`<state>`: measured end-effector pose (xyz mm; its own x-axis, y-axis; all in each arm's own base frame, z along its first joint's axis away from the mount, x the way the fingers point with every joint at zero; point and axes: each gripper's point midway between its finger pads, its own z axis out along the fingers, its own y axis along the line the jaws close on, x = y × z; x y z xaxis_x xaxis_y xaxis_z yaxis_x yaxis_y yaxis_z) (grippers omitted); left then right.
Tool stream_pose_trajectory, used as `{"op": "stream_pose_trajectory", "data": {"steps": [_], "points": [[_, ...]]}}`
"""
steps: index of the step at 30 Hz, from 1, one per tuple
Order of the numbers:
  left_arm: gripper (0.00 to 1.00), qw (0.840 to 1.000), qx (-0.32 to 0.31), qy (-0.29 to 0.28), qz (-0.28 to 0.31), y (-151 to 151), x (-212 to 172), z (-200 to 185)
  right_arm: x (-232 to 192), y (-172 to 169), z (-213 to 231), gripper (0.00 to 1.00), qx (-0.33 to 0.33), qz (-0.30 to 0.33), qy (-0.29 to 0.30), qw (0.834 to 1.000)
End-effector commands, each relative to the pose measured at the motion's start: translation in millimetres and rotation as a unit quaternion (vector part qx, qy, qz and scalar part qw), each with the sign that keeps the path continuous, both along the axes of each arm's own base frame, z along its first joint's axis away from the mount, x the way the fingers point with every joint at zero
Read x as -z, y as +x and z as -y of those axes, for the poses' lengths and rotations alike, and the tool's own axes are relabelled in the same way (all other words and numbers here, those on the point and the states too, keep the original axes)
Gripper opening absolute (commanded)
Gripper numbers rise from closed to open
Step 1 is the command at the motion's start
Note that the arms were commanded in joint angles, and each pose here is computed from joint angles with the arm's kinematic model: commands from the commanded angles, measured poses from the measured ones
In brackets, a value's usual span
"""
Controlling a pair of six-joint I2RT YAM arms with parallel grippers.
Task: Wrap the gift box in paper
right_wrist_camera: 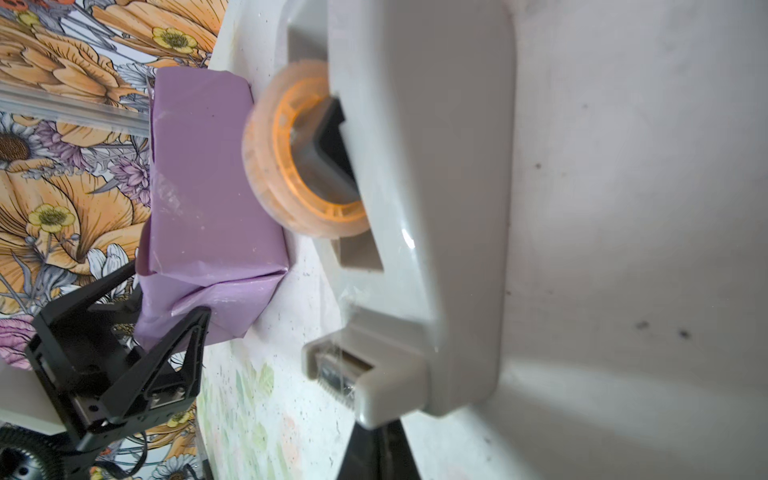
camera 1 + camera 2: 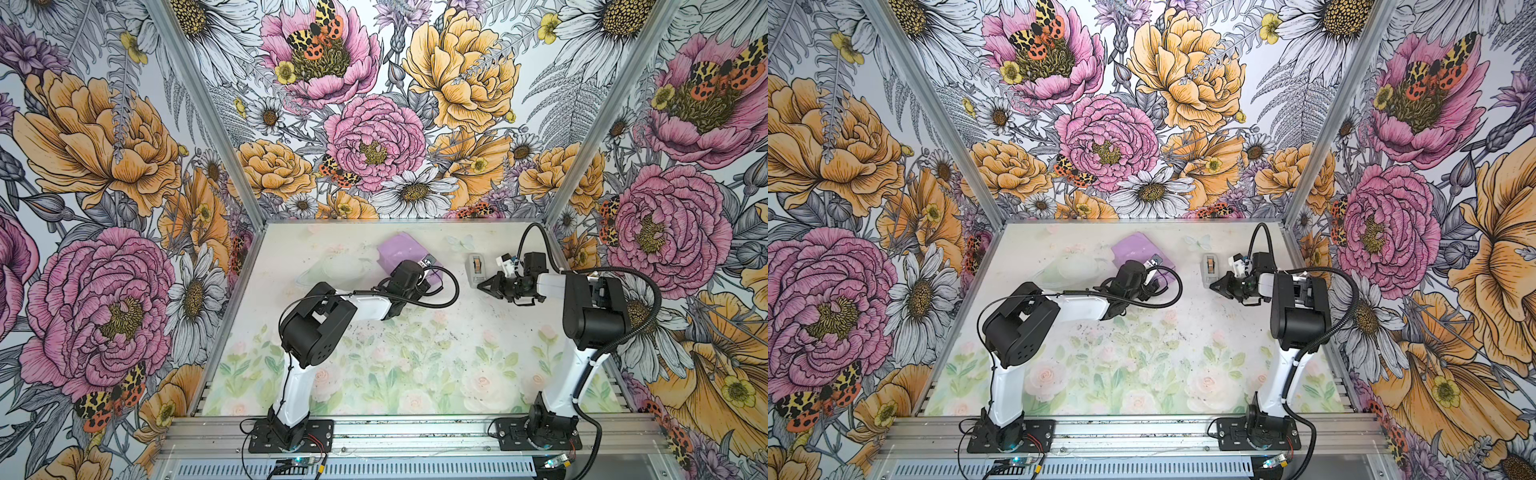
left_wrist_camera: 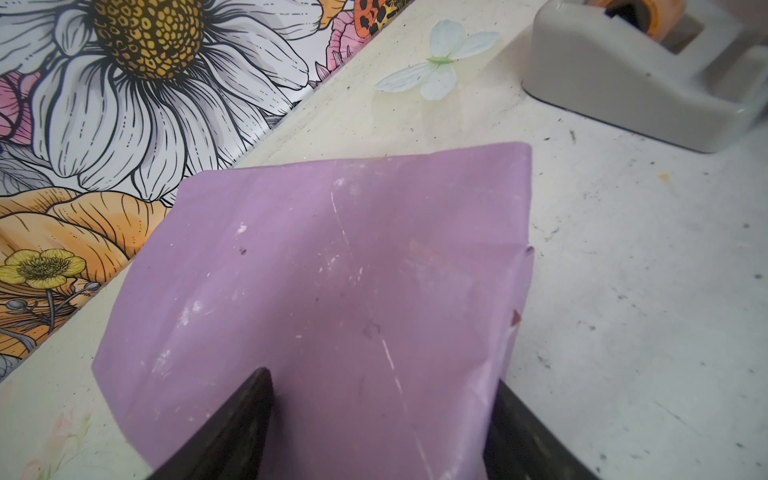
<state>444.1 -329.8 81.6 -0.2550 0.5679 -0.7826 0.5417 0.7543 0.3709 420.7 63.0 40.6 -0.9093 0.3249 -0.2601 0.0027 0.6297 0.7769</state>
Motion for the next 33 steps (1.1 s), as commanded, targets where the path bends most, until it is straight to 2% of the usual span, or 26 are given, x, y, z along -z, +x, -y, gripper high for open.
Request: {"op": "stream_pose_trajectory", "data": {"steps": [1,9,31,32,33], "points": [[0.76,0.994,0.002,0.05,-0.094,-21.7,62.7,-25.5,-20.4,3.4,2.9,0.0,-0.002,0.034,-0.001,0.999],[0.76,0.994,0.001,0.05,-0.093,-21.7,61.8,-26.2,-27.6,-12.5,3.8,0.0,0.014,0.02,0.007,1.0],[0.76,0.995,0.002,0.047,-0.093,-20.4,60.6,-26.4,-7.9,-58.4,-1.7,0.0,0.021,-0.056,0.014,0.998],[0.76,0.995,0.003,0.047,-0.093,-20.9,60.8,-25.8,-9.4,-57.3,0.8,0.01,0.024,-0.051,0.004,0.998],[0.76,0.994,0.003,0.047,-0.094,-20.7,61.2,-26.1,-10.8,-55.2,4.2,0.11,0.027,-0.044,-0.01,0.999]]}}
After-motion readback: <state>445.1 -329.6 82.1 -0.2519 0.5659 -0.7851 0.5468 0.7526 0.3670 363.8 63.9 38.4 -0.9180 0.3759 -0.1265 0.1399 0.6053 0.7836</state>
